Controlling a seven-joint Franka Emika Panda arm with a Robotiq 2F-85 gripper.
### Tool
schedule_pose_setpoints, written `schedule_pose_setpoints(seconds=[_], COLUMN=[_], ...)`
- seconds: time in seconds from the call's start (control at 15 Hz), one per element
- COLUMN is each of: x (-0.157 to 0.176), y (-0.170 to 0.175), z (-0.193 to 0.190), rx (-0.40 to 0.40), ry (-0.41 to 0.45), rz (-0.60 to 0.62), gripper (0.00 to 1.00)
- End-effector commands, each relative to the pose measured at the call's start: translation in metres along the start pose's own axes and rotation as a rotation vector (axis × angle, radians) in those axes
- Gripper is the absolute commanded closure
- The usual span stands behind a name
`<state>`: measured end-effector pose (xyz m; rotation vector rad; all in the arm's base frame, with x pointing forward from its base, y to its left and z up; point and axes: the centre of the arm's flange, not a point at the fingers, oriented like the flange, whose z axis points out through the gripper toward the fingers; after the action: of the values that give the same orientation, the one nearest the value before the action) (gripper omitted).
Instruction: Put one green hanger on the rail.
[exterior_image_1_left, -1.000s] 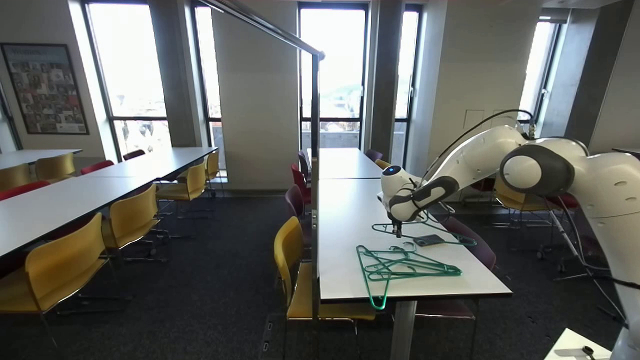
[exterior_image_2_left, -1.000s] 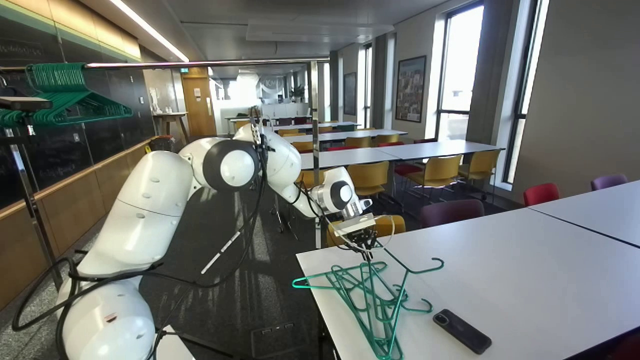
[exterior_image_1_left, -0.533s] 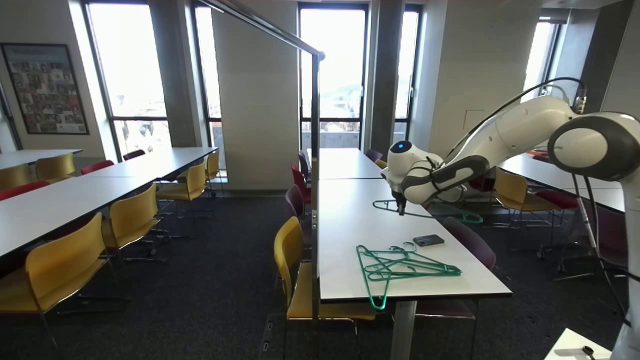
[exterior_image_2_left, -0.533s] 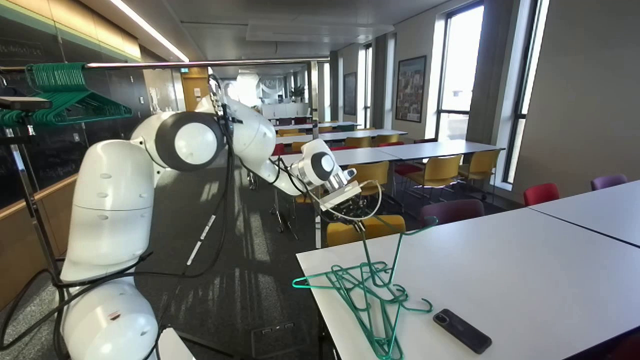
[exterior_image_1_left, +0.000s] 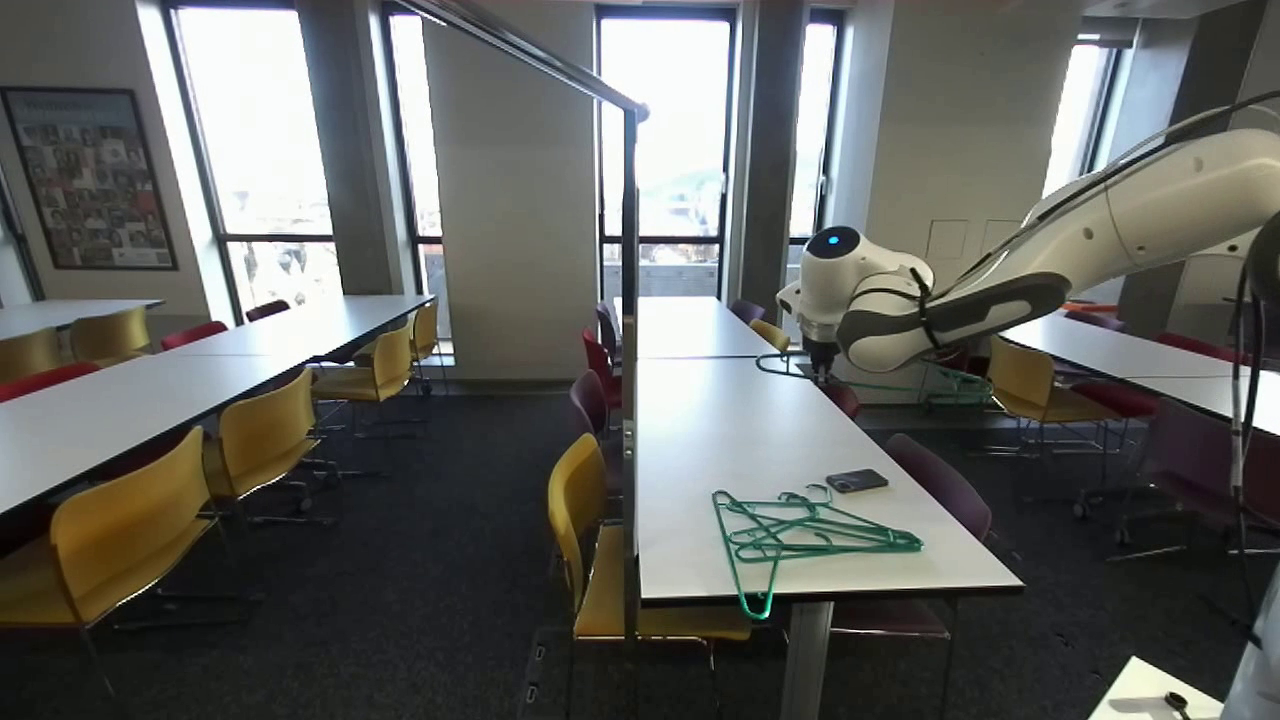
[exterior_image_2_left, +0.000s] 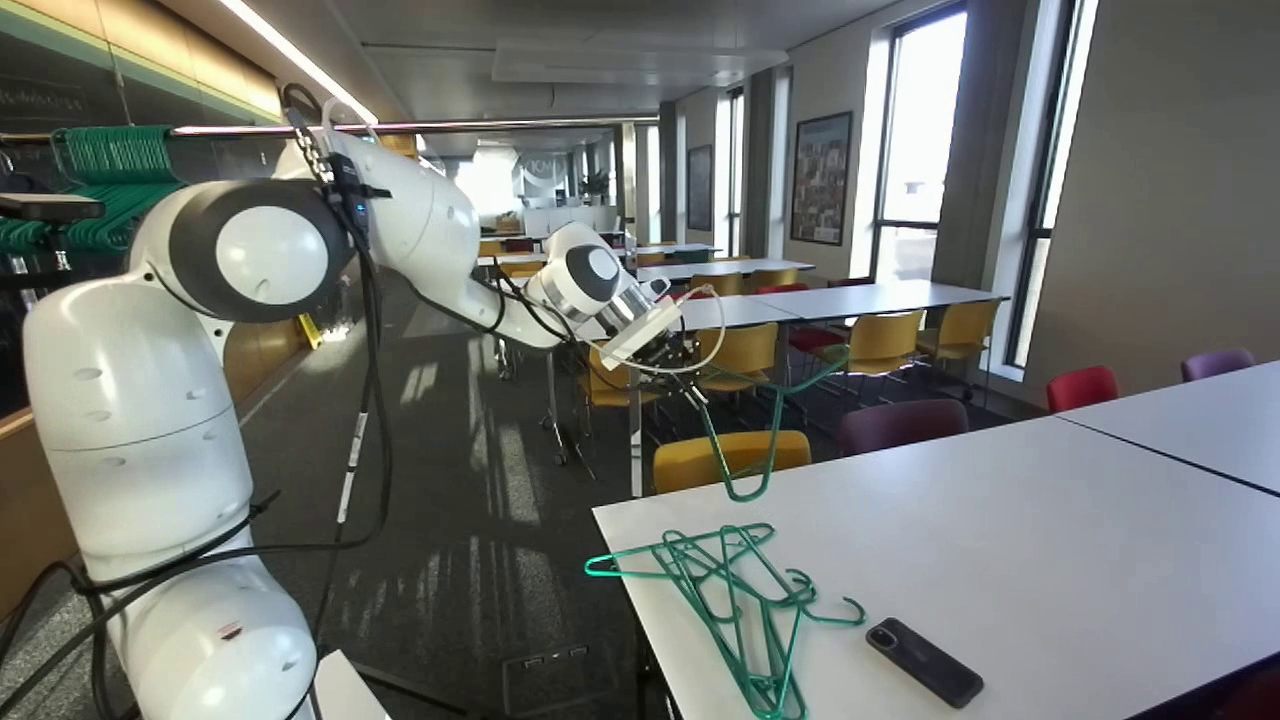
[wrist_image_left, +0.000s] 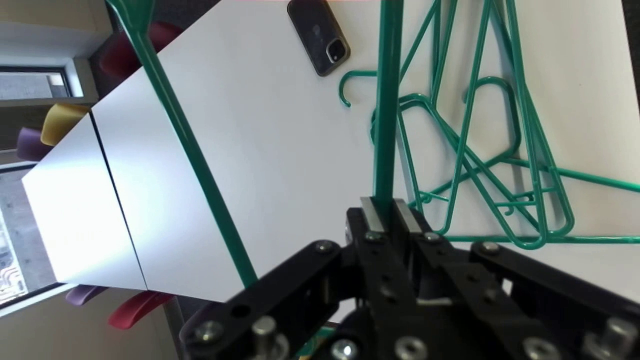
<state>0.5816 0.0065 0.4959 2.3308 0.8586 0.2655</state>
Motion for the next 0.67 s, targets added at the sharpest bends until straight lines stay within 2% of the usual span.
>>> schedule_pose_setpoints(seconds=[0.0, 0.6], x=[-0.009, 0.041], y=[-0.019, -0.074], z=[-0.048, -0.114], rx=[-0.06, -0.22], ry=[-0.009, 0.017], rz=[-0.034, -0.131], gripper=[0.98, 0.98])
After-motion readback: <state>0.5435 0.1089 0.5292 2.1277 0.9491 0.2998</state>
